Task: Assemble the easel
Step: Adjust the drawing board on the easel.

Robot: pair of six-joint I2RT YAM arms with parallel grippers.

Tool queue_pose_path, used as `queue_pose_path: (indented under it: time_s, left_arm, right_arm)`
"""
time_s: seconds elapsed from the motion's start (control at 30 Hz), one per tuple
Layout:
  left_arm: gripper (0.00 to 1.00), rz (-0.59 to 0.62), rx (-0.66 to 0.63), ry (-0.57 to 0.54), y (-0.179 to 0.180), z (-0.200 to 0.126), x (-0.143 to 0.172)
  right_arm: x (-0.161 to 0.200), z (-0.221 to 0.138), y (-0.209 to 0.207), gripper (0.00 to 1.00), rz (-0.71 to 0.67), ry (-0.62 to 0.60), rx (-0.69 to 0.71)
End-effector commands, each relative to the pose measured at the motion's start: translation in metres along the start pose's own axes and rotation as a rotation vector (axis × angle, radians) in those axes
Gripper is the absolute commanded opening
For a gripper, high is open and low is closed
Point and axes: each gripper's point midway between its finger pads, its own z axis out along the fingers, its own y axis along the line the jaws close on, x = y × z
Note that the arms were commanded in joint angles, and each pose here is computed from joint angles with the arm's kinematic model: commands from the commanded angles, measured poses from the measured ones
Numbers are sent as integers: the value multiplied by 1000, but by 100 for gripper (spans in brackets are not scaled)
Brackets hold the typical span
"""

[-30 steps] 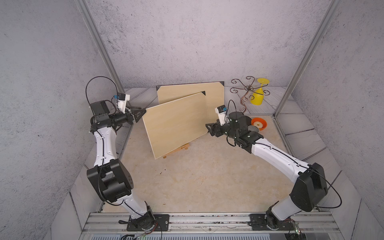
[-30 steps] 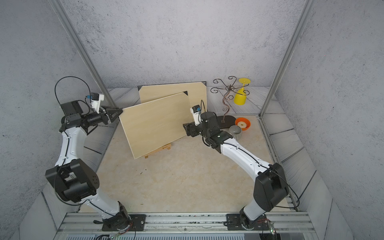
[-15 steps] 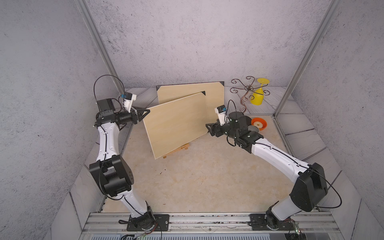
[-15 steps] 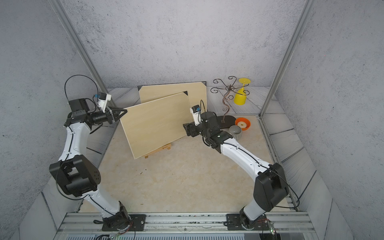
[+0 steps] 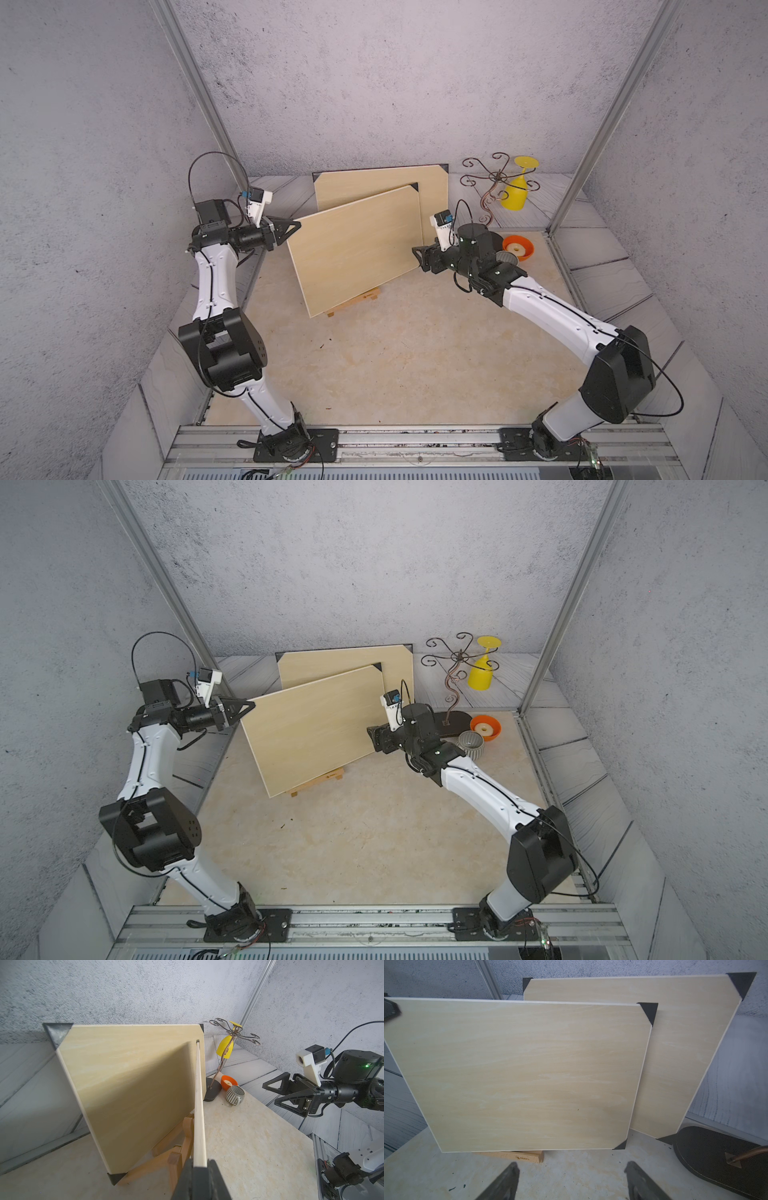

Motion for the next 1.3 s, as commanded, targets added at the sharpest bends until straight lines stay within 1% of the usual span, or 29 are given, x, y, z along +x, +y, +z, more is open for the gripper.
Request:
queue_pose_path:
  time_s: [0.0,0.03,0.13,0.23,0.3,0.47,0.53,0.6,0.7,0.77,0.83,0.9,0.97,1.0,1.07,1.13,1.17,1.27]
  left_arm:
    - [0,139,74,-58,-8,-6,-16]
    - [0,143,84,-71,-10,-7,-18]
    - [0,228,109,-112,-16,-11,-29]
    - [0,251,169,-126,-24,-14,-40]
    - [0,262,183,-126,-27,-18,-42]
    - [0,319,157,-136,-28,-33,-41]
    - [0,320,149,-138,-25,-40,-42]
    - [0,332,166,-137,-32,-42,-43]
    - [0,402,137,-146,-42,-45,-47]
    - [0,387,152,-150,-44,-47,-50]
    - [0,385,171,-158,-43,-51,-45]
    - [0,371,163,-162,-37,-54,-35]
    - [0,363,117,-164,-27,-59,-22]
    - [0,360,105,-165,-24,-61,-17]
    - [0,347,72,-166,-16,-65,-8]
    - [0,337,72,-178,-11,-71,0]
    - [0,320,71,-184,-7,-73,5]
    - [0,322,64,-217,-2,-80,13]
  right_arm:
    - [-10,-3,-3,81,-12,-36,17]
    - [-11,-4,-3,80,-11,-39,16]
    - [-10,-3,-2,81,-9,-36,13]
    - [-8,-2,-2,81,-10,-31,12]
    - [-9,-3,-2,81,-10,-34,13]
    - [-11,-3,-1,81,-10,-40,5]
    - [-11,-3,-1,81,-11,-39,5]
    - [-9,-2,-2,81,-11,-38,13]
    - [-9,-1,-2,81,-13,-32,14]
    - [-7,0,-4,81,-13,-28,21]
    - [-7,2,-8,83,-12,-28,42]
    - [-10,5,-7,84,-21,-30,39]
    - [-13,9,-21,86,28,-12,123]
    - [-14,11,-25,87,39,-3,142]
    - [-17,18,-23,89,40,13,132]
    - [-20,24,-24,92,59,8,131]
    - [-22,27,-22,92,65,6,120]
    - [-27,30,-17,92,51,-1,87]
